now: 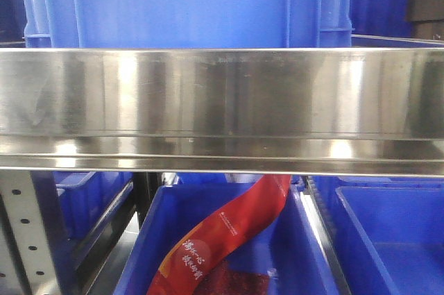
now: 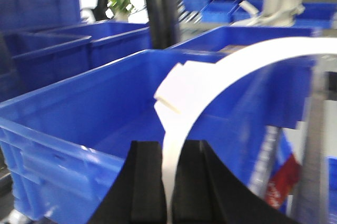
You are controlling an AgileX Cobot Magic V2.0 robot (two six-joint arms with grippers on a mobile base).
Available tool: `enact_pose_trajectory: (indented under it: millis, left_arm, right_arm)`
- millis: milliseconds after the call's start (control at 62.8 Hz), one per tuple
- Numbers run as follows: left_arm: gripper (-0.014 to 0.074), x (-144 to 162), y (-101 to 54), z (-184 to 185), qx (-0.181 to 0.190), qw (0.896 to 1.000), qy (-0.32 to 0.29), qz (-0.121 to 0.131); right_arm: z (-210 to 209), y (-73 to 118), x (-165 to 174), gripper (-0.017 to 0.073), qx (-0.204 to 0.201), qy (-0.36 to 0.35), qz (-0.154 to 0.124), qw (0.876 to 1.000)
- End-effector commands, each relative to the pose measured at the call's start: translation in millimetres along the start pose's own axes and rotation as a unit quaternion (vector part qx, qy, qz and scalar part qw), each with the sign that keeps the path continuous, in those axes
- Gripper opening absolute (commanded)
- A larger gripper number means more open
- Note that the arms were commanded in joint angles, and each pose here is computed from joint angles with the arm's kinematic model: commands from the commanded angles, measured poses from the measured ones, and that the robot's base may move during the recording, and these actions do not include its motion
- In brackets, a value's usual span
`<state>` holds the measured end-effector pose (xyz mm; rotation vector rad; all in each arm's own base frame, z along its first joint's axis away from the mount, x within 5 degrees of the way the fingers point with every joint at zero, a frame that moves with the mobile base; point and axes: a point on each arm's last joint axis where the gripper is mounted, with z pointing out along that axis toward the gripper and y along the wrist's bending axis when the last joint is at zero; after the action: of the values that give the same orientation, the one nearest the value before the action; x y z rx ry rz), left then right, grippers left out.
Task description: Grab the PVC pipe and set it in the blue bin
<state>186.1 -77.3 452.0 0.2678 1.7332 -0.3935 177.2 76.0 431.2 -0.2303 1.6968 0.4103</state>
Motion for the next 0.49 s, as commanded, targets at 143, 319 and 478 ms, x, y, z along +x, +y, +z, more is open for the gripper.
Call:
enact_pose_trajectory:
  millis: [143,319,478]
  left_arm:
    - [-0.0111,-34.8,-13.0,61.4,0.024,1.000,-0.013,0.002]
    - [-0.0111,-44.9,-13.3,111.1,0.022,0.999,-0.030,0.001]
    - [-0.0111,-31.8,-11.2,145.9,0.018,1.000,-0.018,-0.001]
  right_arm:
    - [74.3,15.2,-30.5,-0.0168,-0.019,0.016,-0.007,1.000]
    - [127.3,18.3,-38.4,-0.0168,-0.017,0.037,-0.006,0.999]
    - [162.7,21.3,-26.1,-0.0168,-0.017,0.083,-0.006,0.996]
